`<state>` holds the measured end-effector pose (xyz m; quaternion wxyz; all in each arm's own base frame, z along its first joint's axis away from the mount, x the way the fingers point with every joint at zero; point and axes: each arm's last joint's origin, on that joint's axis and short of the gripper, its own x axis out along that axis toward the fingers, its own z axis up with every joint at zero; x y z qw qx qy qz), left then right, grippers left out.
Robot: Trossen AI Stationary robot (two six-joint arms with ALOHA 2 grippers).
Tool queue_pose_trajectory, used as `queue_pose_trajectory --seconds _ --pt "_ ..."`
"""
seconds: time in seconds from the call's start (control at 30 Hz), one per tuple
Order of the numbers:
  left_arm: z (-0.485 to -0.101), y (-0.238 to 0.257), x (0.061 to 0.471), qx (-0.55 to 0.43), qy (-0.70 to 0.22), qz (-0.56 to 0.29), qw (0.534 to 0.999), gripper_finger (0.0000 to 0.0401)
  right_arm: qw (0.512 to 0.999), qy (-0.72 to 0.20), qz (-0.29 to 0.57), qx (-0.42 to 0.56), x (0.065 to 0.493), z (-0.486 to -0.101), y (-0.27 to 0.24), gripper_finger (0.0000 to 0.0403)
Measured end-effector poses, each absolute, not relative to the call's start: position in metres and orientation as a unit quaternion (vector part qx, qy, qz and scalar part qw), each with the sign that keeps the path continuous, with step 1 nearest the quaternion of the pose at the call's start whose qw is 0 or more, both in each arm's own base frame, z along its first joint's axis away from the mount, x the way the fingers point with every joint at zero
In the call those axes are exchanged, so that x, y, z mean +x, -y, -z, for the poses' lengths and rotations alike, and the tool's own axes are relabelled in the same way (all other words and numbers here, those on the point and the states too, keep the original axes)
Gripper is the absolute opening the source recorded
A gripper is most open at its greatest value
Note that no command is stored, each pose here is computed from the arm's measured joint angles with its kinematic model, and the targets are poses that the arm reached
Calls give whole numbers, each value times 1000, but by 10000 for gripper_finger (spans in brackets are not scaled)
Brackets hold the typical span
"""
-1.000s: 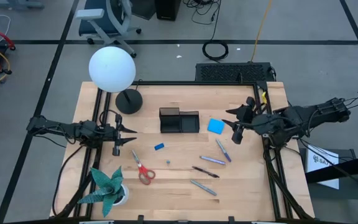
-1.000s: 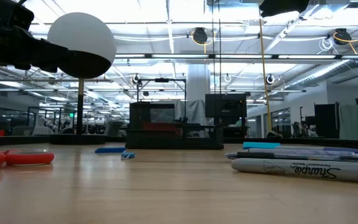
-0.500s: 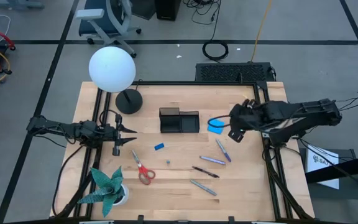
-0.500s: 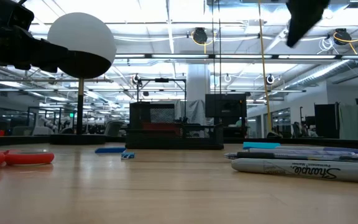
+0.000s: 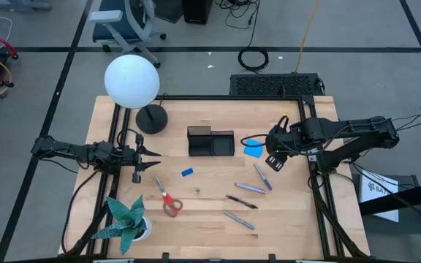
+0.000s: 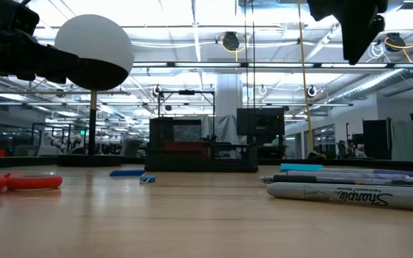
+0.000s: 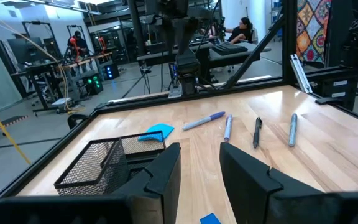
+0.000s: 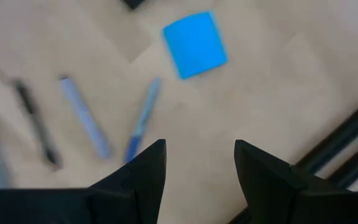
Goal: Pick and place office supplies into organizer
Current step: Put the purple highlighter into the black desk organizer
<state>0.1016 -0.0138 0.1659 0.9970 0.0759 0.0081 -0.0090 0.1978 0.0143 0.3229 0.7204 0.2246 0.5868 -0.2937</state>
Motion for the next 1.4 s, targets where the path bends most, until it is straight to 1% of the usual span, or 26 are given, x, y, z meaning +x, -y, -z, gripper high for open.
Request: queue_pose_trajectory --seconds 0.13,0.37,0.73,0.87,1.17,1.4 --pt "-166 14 102 76 -8 9 997 120 711 -572 309 267 199 -323 -15 180" --pt "-166 14 102 76 -8 9 997 120 699 -560 333 294 199 -323 -15 180" --pt "-166 14 102 76 -8 9 997 120 696 -560 337 297 201 -320 -15 180" --pt "-166 14 102 76 -8 9 997 120 680 -585 318 309 201 -307 -17 180" --pt "-166 14 102 76 -8 9 997 120 667 -602 279 339 206 -251 -27 180" --pt "-166 14 102 76 -8 8 997 120 638 -640 291 314 205 -229 -32 180"
